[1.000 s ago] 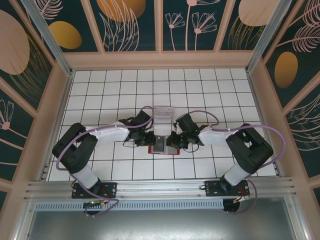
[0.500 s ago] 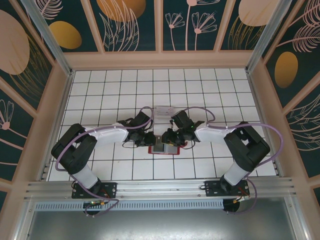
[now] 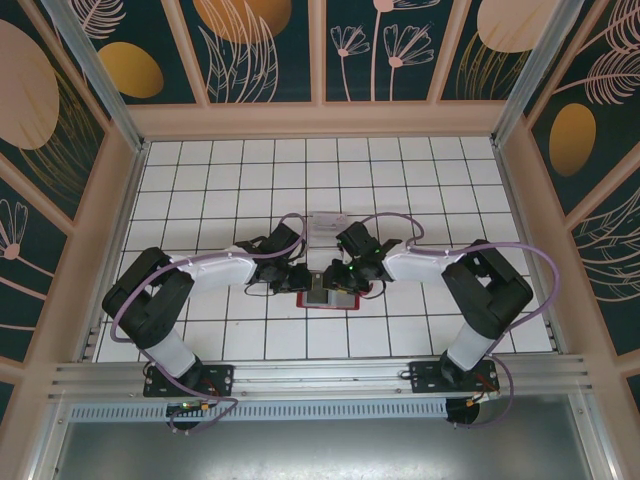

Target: Take the credit cards out of the card holder

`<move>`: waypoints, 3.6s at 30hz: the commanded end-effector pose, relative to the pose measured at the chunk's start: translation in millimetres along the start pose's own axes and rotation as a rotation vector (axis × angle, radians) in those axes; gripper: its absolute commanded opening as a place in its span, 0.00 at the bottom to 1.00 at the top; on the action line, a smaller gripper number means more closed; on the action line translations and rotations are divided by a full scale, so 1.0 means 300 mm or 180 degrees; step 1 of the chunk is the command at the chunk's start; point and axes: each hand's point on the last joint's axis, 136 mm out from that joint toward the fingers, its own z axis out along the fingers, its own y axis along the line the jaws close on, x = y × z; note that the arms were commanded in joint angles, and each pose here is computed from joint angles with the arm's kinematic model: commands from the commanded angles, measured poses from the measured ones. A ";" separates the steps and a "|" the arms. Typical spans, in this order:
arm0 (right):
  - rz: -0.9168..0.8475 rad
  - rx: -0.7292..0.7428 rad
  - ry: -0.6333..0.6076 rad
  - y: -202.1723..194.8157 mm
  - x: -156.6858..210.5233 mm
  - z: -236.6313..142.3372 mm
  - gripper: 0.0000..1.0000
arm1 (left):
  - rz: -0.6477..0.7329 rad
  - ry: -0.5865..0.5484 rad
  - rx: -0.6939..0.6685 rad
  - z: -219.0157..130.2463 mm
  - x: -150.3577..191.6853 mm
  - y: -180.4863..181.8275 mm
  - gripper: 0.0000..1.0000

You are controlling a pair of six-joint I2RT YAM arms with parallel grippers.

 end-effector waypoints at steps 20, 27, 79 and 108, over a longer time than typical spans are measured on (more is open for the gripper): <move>0.0037 0.0295 -0.0138 -0.034 -0.012 -0.031 0.14 | -0.0095 0.0320 -0.0368 0.032 0.114 0.110 0.22; 0.0054 0.0330 -0.0198 -0.035 -0.019 -0.056 0.09 | -0.0096 0.0315 -0.0388 0.030 0.113 0.115 0.22; -0.0034 0.0855 0.0072 -0.094 0.032 0.016 0.41 | 0.0021 0.0070 -0.0430 -0.038 0.030 0.060 0.24; -0.0029 0.0327 -0.0252 0.036 -0.027 -0.088 0.36 | 0.0037 -0.0042 -0.0411 -0.084 -0.006 0.024 0.24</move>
